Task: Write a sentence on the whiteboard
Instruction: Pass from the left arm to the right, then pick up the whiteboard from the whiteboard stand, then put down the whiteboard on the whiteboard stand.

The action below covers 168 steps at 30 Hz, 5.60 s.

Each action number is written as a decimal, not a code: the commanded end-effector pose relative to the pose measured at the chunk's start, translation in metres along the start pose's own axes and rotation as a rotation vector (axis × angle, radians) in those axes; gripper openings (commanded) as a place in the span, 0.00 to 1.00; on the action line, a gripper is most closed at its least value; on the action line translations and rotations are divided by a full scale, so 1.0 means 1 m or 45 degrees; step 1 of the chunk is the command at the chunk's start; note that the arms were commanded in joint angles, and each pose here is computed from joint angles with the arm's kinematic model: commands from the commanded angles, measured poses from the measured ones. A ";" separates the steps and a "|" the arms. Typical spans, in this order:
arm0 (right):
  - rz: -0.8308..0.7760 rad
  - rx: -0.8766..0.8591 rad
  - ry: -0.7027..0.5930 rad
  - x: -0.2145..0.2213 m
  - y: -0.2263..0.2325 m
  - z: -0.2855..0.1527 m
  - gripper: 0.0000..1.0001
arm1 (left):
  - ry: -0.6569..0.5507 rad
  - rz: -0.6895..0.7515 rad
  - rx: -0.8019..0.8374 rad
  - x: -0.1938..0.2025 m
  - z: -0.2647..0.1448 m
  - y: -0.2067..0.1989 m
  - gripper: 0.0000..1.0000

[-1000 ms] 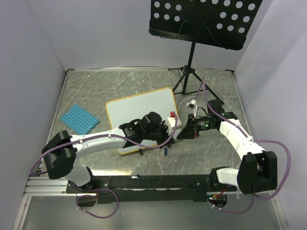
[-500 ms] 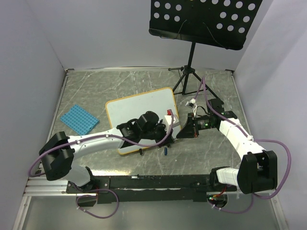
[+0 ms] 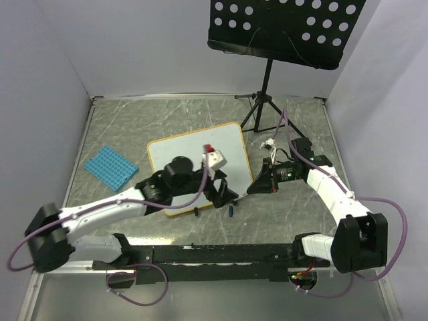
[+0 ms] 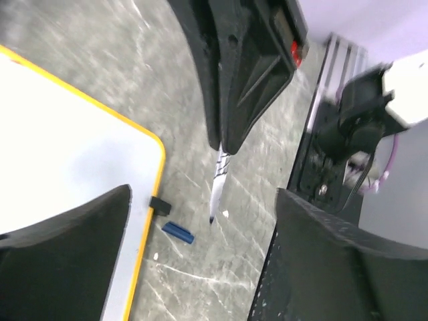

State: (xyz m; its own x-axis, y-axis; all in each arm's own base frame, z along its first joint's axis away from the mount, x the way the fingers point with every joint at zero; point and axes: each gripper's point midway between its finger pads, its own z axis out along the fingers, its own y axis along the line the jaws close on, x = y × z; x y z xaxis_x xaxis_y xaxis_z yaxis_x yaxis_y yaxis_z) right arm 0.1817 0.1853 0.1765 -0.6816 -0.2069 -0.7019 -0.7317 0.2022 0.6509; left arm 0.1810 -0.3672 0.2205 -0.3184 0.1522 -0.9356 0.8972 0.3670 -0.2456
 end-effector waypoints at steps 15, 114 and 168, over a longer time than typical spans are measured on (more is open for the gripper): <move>-0.304 0.133 -0.116 -0.026 0.008 -0.026 0.00 | -0.629 -0.421 -0.588 -0.070 -0.147 0.065 0.96; -0.397 0.035 -0.208 -0.058 0.036 -0.030 0.00 | -0.496 -0.630 0.027 0.019 -0.168 0.215 0.01; -0.526 0.058 -0.243 -0.061 0.083 -0.056 0.00 | -0.833 -0.305 0.039 -0.091 -0.110 0.087 0.01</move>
State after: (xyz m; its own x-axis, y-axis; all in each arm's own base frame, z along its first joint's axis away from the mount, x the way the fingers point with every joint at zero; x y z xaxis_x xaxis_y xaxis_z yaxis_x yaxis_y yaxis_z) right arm 0.1634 0.1600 0.2834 -0.3655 -0.1265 -0.9222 -0.9195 0.2033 0.3365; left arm 0.2595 -0.2546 0.2842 -0.4063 -0.4412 -0.8001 0.7999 0.2515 -0.5449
